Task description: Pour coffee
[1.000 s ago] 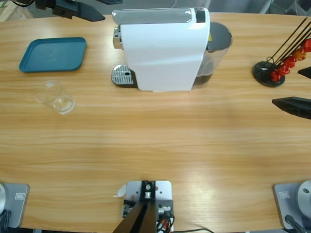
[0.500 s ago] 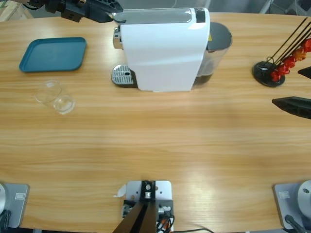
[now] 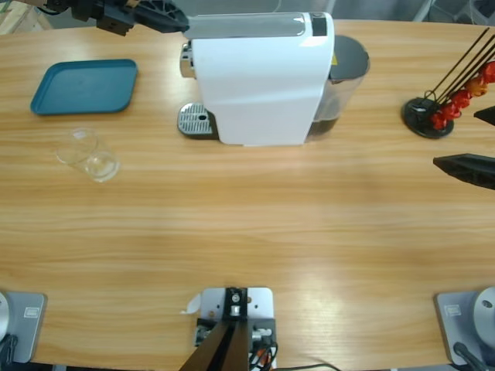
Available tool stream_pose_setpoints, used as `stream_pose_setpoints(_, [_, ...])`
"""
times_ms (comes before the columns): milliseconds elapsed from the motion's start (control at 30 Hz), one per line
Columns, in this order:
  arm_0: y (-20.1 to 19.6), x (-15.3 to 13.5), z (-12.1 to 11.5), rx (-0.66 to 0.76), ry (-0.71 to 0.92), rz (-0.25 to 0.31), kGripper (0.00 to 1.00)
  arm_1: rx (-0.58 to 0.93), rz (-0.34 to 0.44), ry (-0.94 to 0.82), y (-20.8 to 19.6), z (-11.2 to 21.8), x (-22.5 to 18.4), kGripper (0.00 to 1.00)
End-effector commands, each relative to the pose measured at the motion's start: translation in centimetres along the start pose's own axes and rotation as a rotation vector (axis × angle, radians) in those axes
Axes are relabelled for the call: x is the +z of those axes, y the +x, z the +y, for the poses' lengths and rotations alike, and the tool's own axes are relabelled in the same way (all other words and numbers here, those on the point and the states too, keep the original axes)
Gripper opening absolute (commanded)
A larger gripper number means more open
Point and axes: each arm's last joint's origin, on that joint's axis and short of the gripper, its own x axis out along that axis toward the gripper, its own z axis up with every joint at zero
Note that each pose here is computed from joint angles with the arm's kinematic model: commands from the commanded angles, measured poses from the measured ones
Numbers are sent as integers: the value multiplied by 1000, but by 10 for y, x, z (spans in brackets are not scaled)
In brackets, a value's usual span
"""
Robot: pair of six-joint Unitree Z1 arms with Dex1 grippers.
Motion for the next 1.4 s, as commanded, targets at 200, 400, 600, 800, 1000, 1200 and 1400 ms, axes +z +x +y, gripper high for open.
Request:
stream_pose_setpoints(200, [2,5,-6,-10,25,0,0,-27,10,21,3,-2,-8,968])
stream_pose_setpoints(400, [-18,19,-30,-80,72,-50,0,-27,14,21,4,-2,-8,968])
stream_pose_setpoints(600, [-28,27,-44,-122,95,-71,0,-27,13,21,4,-2,-8,968])
stream_pose_setpoints(800, [-26,24,-48,-224,129,-29,835,-27,13,21,3,-2,-8,968])
stream_pose_setpoints(1000, [-66,-8,-74,-179,499,-119,1000,-29,6,21,2,-2,-9,973])
stream_pose_setpoints(1200, [-80,-74,-60,204,847,-97,998,-316,-20,78,-3,-15,-12,968])
stream_pose_setpoints(1400, [-88,-116,-36,270,883,-9,999,-612,121,211,48,-49,4,888])
